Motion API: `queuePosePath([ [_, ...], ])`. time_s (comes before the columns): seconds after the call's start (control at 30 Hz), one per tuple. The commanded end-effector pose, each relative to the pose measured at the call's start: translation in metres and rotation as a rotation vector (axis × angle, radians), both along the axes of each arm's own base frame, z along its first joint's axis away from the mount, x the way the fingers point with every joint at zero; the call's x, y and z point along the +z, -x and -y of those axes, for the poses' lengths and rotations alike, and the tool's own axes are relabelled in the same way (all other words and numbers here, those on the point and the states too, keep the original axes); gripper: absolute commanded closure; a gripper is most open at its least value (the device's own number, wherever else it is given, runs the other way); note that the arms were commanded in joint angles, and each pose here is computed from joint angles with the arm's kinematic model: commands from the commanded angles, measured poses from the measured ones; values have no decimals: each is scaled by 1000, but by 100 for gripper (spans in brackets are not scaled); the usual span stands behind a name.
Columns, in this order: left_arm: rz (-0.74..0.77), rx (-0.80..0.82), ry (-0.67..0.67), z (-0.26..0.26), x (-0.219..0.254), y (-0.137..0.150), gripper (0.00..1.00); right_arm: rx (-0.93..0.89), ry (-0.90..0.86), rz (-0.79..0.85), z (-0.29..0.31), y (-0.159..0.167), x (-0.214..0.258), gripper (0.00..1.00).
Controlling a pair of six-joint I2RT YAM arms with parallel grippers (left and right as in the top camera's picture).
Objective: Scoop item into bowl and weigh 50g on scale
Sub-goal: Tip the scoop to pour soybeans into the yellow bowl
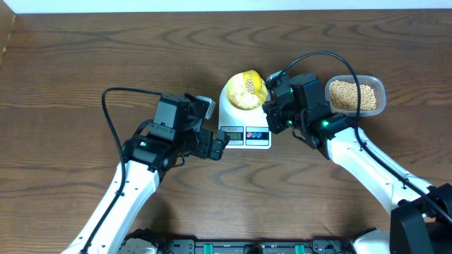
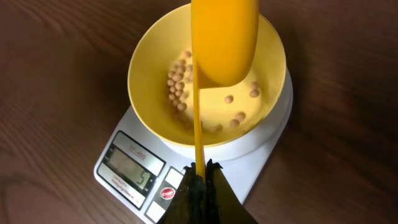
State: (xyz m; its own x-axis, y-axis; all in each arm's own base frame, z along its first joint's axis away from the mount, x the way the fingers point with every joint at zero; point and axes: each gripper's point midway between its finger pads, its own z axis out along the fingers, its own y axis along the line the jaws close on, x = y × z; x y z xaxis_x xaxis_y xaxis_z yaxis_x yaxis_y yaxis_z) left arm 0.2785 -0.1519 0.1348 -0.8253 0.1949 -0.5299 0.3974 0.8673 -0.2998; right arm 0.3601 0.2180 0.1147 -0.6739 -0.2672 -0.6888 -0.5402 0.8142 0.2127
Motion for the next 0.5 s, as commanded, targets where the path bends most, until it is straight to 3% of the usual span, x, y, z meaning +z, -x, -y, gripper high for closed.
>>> queuePosePath([
  [0.0, 2, 2, -9, -1, -1, -1, 0, 38, 39, 32, 0, 0, -2, 99],
  [0.47, 2, 2, -9, -1, -1, -1, 0, 100, 89, 76, 0, 0, -2, 99],
])
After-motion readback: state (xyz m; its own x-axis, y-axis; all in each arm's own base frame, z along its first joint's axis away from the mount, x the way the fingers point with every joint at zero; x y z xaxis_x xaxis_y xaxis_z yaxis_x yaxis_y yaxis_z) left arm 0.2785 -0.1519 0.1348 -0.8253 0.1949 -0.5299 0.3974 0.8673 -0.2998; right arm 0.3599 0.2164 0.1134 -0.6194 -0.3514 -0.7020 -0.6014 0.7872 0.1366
